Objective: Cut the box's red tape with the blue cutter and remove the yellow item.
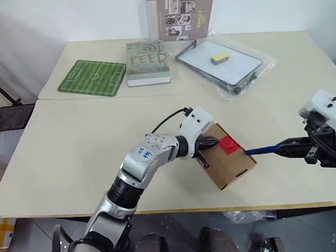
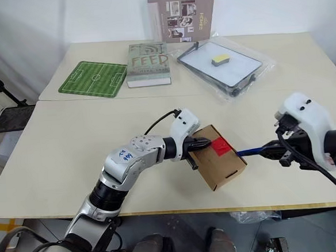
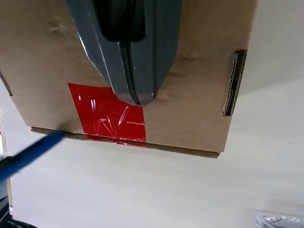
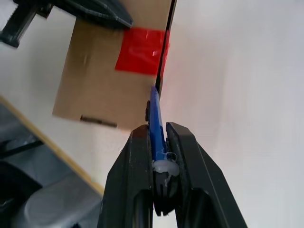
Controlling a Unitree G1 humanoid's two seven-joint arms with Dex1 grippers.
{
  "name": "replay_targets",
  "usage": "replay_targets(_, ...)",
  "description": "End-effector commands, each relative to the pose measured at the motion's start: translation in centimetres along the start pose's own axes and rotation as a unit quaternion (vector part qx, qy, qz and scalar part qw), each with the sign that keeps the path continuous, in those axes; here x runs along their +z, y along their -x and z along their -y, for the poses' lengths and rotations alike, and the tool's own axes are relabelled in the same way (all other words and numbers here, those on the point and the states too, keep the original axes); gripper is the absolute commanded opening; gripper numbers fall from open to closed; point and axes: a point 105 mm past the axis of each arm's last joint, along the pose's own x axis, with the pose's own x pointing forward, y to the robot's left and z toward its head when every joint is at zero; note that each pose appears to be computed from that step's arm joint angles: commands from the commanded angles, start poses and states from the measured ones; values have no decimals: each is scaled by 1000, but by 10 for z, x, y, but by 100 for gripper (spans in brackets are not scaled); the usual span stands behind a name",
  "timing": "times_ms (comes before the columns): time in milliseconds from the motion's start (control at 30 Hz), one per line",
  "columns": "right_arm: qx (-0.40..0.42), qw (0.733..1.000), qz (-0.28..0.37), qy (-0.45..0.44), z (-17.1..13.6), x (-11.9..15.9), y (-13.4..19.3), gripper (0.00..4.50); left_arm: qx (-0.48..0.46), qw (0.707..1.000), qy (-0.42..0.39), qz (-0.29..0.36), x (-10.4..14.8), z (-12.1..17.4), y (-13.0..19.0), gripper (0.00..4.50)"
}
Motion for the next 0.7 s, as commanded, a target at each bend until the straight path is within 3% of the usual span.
replay_targets(33,10,1000,6,13,-7,3,10,16,43,996,29,-75,-41,-17,-3,1)
replay_targets(133,-8,999,36,11,0,10,17,16,43,996,28,-74,-41,-17,-3,1)
replay_targets(433,-60,970,233,-39,33,34,49,16,35,997,23,-68,-37,-17,-3,1)
replay_targets(700,-117,947,258,-153,78,-31,-12,16,28,998,17,-58,-29,-16,-5,1)
